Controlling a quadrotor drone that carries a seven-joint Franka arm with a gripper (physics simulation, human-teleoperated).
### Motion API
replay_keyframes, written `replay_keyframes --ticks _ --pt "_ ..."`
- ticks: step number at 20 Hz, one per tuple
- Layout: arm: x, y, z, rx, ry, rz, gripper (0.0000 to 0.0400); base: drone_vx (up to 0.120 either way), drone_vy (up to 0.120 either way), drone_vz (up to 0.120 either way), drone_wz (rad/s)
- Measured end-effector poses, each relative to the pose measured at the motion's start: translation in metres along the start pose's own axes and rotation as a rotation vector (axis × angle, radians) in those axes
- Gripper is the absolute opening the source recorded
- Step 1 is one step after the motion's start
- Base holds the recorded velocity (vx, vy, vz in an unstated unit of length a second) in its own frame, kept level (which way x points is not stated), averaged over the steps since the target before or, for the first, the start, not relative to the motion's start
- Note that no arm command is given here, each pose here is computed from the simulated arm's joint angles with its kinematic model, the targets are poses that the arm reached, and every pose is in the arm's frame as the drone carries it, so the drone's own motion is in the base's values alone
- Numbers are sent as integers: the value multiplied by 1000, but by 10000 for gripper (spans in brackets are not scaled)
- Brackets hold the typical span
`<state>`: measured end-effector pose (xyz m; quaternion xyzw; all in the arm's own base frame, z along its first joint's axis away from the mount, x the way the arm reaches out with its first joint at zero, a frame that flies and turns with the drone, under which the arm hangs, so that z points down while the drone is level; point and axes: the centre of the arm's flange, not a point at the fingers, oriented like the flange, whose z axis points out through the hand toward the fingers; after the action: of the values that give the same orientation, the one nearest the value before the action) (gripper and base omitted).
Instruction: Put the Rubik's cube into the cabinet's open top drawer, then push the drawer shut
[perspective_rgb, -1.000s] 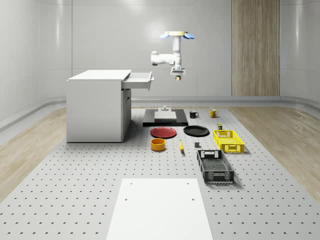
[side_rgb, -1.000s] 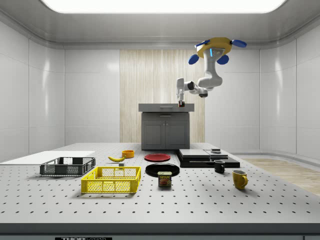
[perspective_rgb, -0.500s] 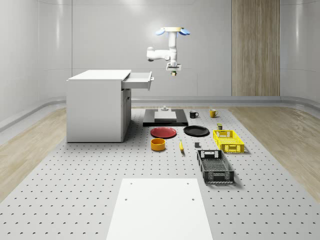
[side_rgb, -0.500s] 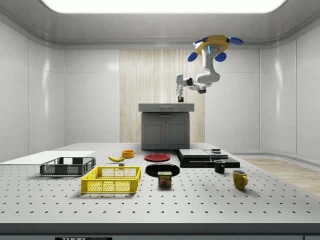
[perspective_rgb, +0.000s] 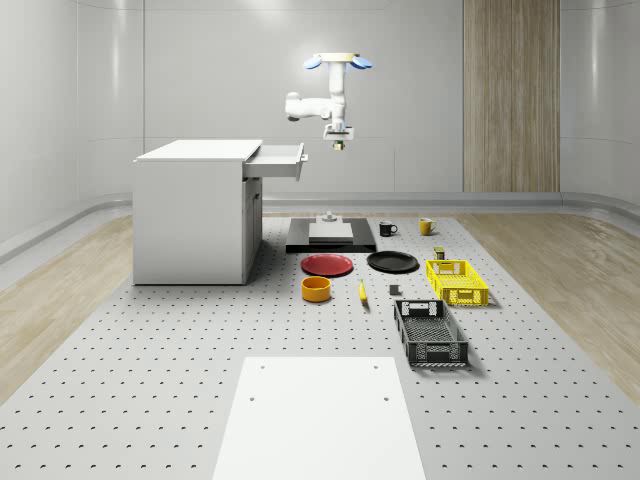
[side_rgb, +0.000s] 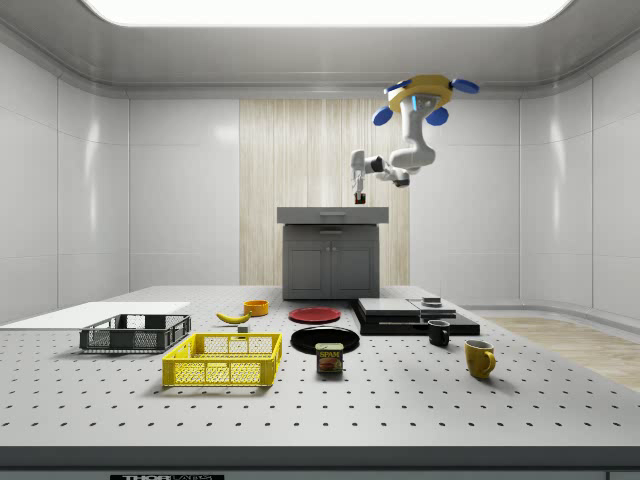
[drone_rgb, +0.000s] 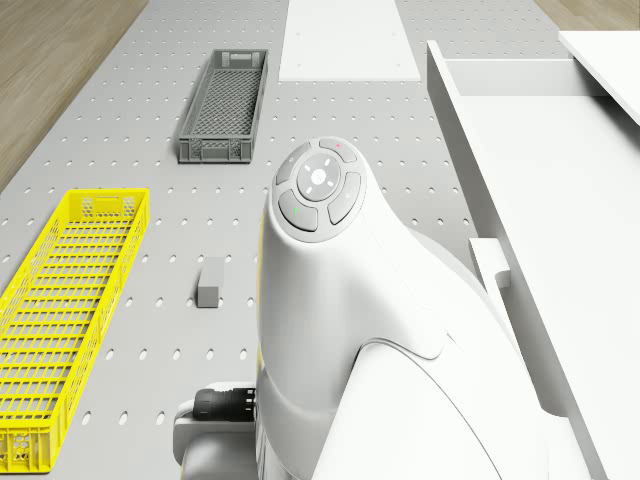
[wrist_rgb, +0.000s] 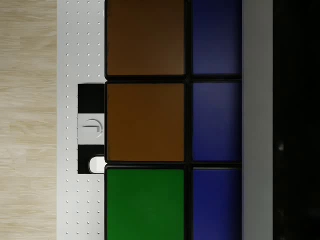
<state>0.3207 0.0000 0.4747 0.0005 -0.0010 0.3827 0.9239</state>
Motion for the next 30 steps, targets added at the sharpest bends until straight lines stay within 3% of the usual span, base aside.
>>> replay_keyframes --ticks 30 --pt "0 0 0 0 0 0 325 0 -120 0 0"
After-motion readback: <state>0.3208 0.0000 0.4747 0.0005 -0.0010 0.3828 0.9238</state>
